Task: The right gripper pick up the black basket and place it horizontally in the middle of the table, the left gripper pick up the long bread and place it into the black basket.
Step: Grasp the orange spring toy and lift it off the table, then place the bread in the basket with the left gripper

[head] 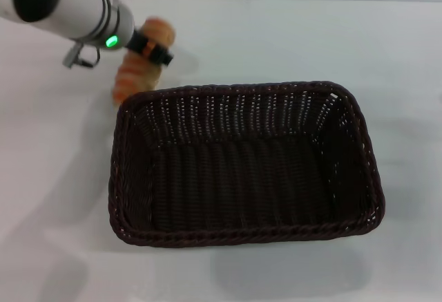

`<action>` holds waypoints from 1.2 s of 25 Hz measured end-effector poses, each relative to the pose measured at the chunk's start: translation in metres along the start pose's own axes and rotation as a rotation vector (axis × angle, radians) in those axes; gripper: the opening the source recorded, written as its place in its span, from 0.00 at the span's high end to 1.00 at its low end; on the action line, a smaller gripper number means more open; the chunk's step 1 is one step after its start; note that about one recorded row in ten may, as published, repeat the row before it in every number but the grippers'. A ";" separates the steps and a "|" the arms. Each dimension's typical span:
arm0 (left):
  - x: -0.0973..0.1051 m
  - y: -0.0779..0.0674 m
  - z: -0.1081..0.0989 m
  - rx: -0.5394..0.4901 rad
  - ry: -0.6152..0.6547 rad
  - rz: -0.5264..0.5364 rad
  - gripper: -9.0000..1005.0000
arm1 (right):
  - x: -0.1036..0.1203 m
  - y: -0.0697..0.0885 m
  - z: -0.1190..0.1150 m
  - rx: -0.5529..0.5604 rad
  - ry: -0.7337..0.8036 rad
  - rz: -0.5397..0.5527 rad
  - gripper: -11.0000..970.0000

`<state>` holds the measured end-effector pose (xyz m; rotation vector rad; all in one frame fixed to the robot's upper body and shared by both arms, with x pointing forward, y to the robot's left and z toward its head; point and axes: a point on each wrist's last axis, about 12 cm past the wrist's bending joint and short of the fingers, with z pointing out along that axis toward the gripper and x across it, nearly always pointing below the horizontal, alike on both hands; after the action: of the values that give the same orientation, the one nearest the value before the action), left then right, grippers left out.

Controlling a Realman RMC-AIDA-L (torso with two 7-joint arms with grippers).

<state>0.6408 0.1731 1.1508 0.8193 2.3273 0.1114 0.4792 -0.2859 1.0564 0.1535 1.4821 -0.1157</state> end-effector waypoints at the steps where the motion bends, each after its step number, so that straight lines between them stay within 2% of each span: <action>1: -0.005 0.000 -0.009 -0.006 -0.048 0.028 0.34 | 0.000 0.000 0.000 -0.001 0.001 0.001 0.15; 5: -0.025 0.000 -0.043 0.008 -0.217 0.136 0.38 | 0.000 0.001 -0.002 -0.001 0.001 0.007 0.15; 7: -0.031 -0.001 -0.058 0.067 -0.271 0.190 0.40 | -0.001 0.002 -0.003 -0.001 -0.001 0.010 0.15; 11: -0.033 -0.014 -0.086 0.233 -0.348 0.323 0.44 | -0.002 0.001 -0.007 -0.002 -0.005 0.009 0.15; 16: -0.021 -0.037 -0.116 0.513 -0.420 0.504 0.48 | -0.003 0.000 -0.010 0.002 -0.005 0.009 0.15; 21: 0.000 -0.049 -0.113 0.701 -0.330 0.626 0.51 | -0.004 0.001 -0.010 0.001 -0.010 0.013 0.15; 27: 0.004 -0.047 -0.104 0.712 -0.325 0.613 0.53 | -0.006 0.003 -0.009 -0.016 -0.023 0.004 0.15; 30: 0.004 -0.047 -0.104 0.715 -0.326 0.610 0.50 | -0.006 0.004 -0.009 -0.021 -0.024 -0.001 0.15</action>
<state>0.5497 0.1517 1.2160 1.7311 1.7263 -0.5822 0.4706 -0.2810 1.0623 0.1336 1.4588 -0.1026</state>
